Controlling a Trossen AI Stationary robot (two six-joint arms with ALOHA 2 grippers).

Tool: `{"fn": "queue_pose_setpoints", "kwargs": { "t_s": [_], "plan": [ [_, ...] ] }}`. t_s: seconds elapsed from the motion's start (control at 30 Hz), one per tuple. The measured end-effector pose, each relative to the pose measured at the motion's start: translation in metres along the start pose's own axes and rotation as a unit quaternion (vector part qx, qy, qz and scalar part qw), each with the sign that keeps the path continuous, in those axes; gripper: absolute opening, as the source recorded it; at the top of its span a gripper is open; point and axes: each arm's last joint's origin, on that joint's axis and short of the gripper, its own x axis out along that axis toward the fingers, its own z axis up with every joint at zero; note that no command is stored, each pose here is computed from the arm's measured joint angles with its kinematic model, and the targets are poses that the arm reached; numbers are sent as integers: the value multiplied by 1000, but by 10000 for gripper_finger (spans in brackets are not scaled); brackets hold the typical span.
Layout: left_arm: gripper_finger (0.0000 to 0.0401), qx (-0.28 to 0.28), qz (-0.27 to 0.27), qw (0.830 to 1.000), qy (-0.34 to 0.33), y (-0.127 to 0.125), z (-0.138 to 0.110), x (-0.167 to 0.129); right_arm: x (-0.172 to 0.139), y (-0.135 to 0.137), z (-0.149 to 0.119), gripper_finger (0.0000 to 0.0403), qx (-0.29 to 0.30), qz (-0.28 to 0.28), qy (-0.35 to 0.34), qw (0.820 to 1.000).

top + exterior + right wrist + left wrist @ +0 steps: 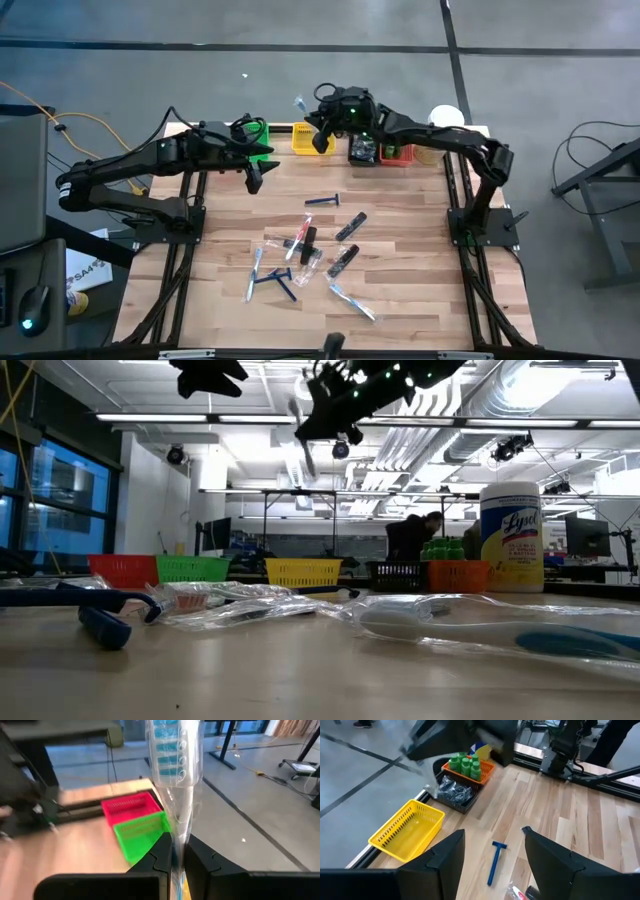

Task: Pick & Place Travel size toiletries
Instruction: Put the light blue toothbrush into the yellow bin

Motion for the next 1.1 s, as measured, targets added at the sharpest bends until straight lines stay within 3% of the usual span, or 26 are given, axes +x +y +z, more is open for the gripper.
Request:
{"fn": "queue_pose_setpoints", "kwargs": {
  "t_s": [0.23,0.63,0.87,1.1],
  "plan": [
    [197,-10,2,1000,6,0,-1,0,32,-15,-31,25,-28,-34,46,998],
    [197,-10,5,1000,6,0,-1,0,39,-22,-47,24,-40,-68,97,992],
    [197,-10,5,1000,6,0,-1,0,60,-24,-77,24,-43,-72,134,987],
    [197,-8,5,1000,8,0,-2,0,68,-39,-89,24,13,-94,136,986]
  ]
}}
